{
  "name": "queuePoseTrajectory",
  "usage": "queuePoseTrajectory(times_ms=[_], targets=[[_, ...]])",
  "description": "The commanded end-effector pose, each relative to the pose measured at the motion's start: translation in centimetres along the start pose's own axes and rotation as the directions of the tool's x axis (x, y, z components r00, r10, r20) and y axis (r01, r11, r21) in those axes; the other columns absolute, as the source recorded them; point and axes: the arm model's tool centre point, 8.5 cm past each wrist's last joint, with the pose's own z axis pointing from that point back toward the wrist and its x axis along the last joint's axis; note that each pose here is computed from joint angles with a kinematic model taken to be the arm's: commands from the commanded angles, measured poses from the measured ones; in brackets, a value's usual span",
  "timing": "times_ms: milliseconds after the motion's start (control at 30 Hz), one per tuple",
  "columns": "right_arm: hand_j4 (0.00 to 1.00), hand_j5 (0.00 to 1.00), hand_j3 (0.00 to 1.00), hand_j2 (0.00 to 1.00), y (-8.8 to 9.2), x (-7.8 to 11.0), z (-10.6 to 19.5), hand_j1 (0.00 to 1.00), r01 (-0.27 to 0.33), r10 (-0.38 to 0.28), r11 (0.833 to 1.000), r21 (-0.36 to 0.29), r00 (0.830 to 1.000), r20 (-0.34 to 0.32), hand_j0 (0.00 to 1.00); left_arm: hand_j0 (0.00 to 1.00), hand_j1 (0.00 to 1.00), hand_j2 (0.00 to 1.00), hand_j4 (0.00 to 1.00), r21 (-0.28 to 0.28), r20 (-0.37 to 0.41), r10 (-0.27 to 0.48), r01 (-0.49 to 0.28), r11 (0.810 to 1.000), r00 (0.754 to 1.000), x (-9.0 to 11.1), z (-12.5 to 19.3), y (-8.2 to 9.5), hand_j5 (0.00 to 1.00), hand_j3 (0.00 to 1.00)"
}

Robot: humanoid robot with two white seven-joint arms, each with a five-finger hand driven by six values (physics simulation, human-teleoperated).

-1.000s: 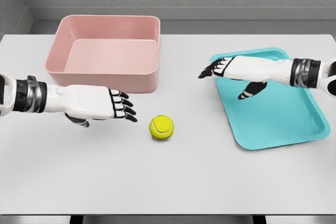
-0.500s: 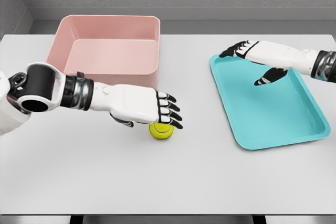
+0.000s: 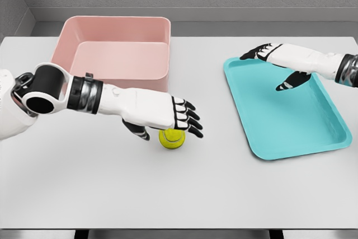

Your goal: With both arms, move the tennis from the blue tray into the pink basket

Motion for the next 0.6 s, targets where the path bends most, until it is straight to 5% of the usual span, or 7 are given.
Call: queuePoseTrajectory(times_ms=[0,233,567], targets=[[1.00,1.00,1.00,1.00,0.0,-0.1,0.0,1.00,0.008,-0.008,1.000,-0.004,1.000,-0.001,1.00,1.00,1.00,1.00,1.00,-0.023,-0.012,-0.004,0.004,1.000,1.000,-0.2,-0.2,-0.6,1.00,1.00],[1.00,1.00,1.00,1.00,0.1,-0.5,0.3,1.00,0.013,-0.013,1.000,-0.002,1.000,-0.014,1.00,1.00,1.00,1.00,1.00,-0.050,0.014,-0.070,0.071,0.996,0.997,0.2,-2.6,-0.2,1.00,1.00],[1.00,1.00,1.00,1.00,0.2,-0.7,0.1,1.00,0.022,-0.023,1.000,-0.005,1.000,-0.020,1.00,1.00,1.00,1.00,1.00,-0.045,-0.006,0.084,-0.084,0.995,0.996,-2.0,-2.2,-2.2,1.00,1.00]])
